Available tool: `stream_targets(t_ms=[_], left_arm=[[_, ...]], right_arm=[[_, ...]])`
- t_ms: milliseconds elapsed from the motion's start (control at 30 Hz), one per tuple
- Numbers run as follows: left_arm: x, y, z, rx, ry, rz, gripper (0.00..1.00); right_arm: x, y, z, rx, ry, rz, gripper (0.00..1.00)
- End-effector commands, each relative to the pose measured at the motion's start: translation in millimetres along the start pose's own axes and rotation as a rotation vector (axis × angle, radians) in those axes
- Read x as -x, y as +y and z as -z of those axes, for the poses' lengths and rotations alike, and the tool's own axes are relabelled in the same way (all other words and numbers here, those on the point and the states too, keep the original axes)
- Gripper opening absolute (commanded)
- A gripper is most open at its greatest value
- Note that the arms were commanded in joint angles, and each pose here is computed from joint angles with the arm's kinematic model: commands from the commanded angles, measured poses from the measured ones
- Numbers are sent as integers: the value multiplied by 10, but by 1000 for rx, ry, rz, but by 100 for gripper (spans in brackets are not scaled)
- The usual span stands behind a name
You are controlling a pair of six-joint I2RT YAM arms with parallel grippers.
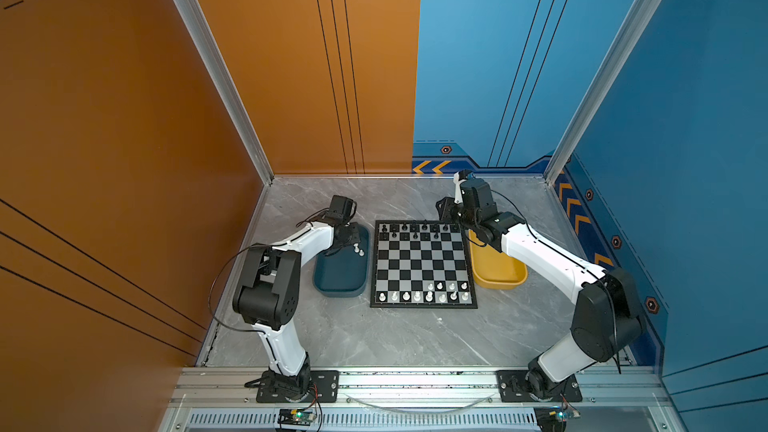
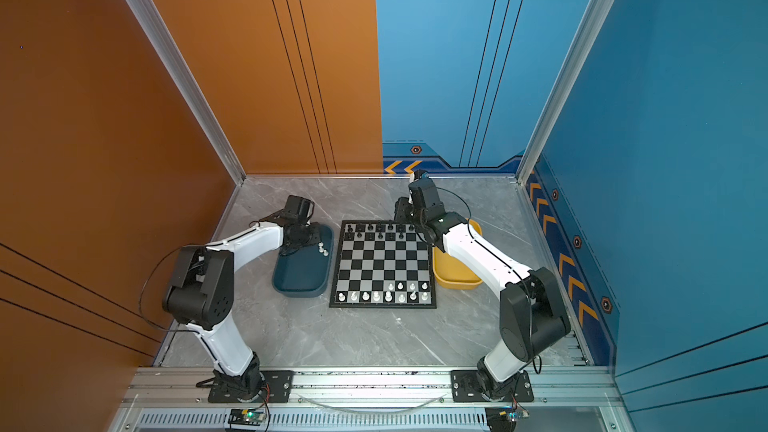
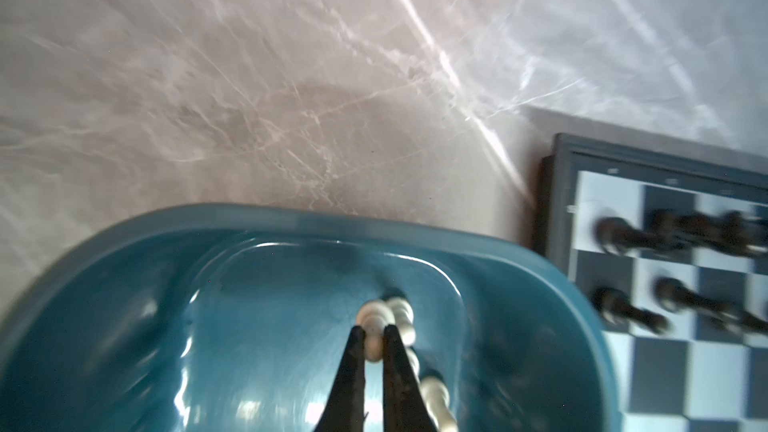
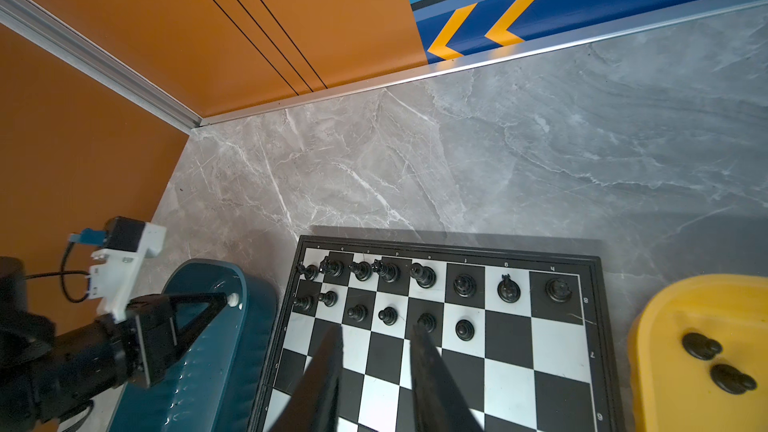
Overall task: Set up the chess pieces on the board
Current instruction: 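Carry the white pawn with the left gripper to the near pawn row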
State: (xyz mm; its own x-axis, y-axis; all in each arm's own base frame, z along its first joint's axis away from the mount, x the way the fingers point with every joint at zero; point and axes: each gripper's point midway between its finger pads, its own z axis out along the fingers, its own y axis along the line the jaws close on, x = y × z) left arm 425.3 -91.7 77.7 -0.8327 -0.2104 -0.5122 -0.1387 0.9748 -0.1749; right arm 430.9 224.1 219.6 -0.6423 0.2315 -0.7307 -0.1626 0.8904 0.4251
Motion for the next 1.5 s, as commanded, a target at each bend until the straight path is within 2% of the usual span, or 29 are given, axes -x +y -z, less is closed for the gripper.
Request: stream_targets(t_ms=[0, 233, 467, 633, 933, 1100, 1467], left_arm=[[14, -33, 262, -13, -29, -34, 0], [-42, -372, 714, -121, -87, -112, 0], [-310, -864, 1120, -219, -104, -296, 0], [-615, -1218, 1255, -282, -64, -430, 0], [-1112, -1661, 1205, -343, 47, -589, 0], [-1371, -1829, 1098, -335, 115, -661, 0], [-1681, -2063, 882, -330, 195, -729, 0]], right_arm=[[31, 75, 53, 19, 0, -2, 30], [24, 88, 110, 22, -10, -1, 30], [24, 114, 179, 27, -22, 5, 30], [46, 149, 215, 35, -31, 8, 30], [40, 132, 287, 28, -43, 16, 30], [57, 117, 322, 23, -52, 16, 30], [59, 82, 346, 14, -57, 17, 30]])
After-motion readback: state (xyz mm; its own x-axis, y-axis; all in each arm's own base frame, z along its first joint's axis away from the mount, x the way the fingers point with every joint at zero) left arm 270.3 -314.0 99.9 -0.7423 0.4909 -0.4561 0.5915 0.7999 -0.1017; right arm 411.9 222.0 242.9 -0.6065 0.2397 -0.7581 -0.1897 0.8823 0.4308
